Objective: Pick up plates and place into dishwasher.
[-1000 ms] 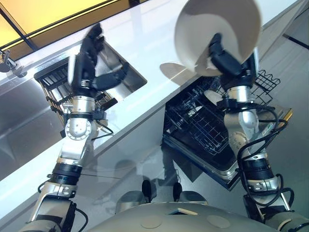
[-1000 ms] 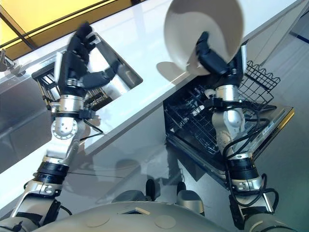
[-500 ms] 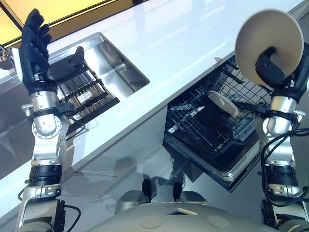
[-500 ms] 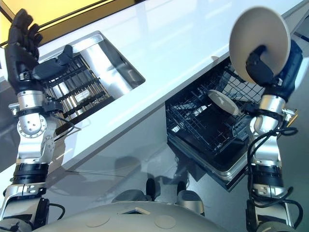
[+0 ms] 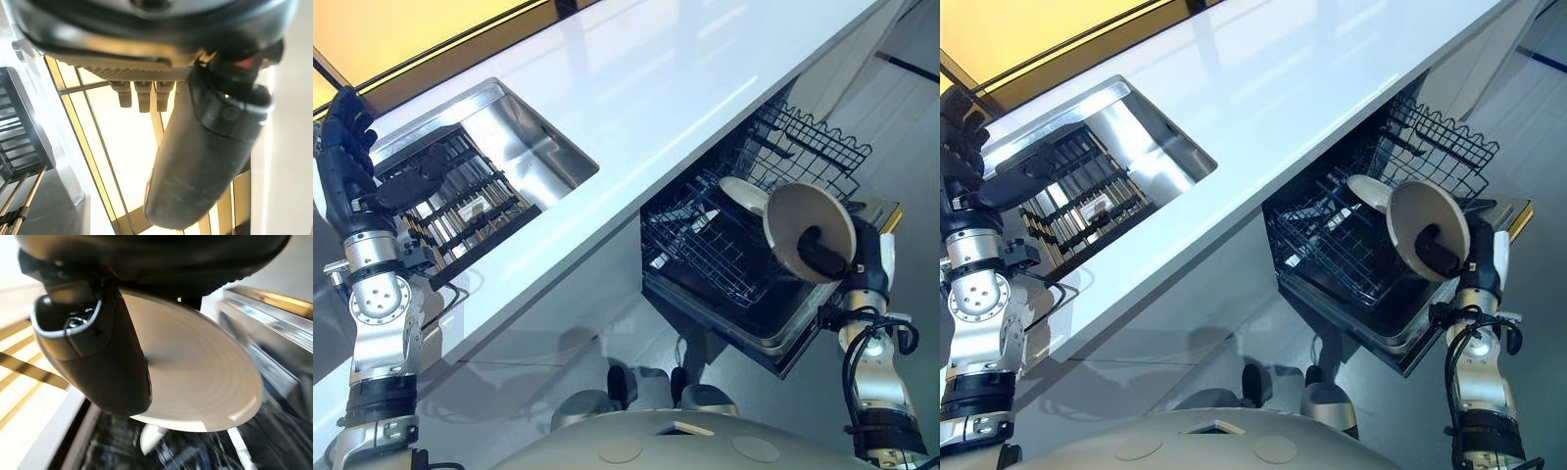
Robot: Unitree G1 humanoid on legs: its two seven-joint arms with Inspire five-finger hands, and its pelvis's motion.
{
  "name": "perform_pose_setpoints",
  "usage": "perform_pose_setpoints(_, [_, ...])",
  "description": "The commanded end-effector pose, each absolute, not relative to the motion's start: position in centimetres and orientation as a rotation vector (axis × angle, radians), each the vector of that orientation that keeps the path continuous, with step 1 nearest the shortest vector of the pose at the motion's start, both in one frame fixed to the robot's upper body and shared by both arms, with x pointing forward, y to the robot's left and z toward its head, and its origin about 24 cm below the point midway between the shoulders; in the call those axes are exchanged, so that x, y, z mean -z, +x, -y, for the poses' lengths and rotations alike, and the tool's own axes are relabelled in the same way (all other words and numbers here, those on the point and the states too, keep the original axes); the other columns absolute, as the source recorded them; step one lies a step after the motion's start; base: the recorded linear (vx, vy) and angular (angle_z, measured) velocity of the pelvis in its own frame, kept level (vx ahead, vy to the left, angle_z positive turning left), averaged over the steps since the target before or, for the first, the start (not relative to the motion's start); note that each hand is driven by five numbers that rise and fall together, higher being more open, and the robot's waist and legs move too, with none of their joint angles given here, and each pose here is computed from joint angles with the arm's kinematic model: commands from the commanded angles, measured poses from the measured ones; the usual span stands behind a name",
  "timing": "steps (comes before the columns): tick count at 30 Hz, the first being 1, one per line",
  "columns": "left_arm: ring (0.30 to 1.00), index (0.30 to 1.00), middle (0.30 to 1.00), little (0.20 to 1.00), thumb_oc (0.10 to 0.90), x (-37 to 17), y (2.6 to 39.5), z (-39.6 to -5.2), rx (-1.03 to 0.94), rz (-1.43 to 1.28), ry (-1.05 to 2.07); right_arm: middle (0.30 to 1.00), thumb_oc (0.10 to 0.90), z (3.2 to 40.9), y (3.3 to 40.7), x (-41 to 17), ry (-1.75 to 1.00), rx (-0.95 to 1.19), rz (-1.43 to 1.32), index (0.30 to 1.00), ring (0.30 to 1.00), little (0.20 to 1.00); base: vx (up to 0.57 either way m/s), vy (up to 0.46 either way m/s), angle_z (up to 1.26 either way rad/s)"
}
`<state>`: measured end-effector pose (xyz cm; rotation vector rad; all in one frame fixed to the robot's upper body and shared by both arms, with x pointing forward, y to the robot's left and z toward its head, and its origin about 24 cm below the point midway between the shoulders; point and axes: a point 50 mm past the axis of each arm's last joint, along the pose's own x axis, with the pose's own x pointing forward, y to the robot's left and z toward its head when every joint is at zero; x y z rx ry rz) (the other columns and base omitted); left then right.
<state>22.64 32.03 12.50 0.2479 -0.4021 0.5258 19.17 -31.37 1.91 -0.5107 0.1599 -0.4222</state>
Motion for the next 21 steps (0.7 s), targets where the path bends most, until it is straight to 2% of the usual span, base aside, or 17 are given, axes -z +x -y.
perform_pose_setpoints(1, [0.9, 0.9, 0.9, 0.9, 0.8, -16.3, 22.3, -34.9, -0.636, 0.569, 0.31, 0.3, 0.1, 30.4, 21.8, -6.1, -0.554, 0.352, 0.093, 0.3, 0.3, 0.2, 0.0, 0.0, 0.0])
perform_pose_setpoints(12, [0.9, 0.9, 0.9, 0.9, 0.8, -15.4, 22.9, -34.7, -0.634, 0.536, 0.278, 0.3, 0.1, 27.4, 22.6, -3.3, -0.582, 0.228, -0.018, 0.3, 0.3, 0.2, 0.0, 0.001, 0.01])
perform_pose_setpoints(21, [0.9, 0.9, 0.9, 0.9, 0.8, -14.2, 24.1, -32.9, -0.558, 0.493, 0.243, 0.3, 0.1, 26.5, 24.0, -0.6, -0.631, 0.276, -0.17, 0.3, 0.3, 0.2, 0.02, 0.013, 0.14])
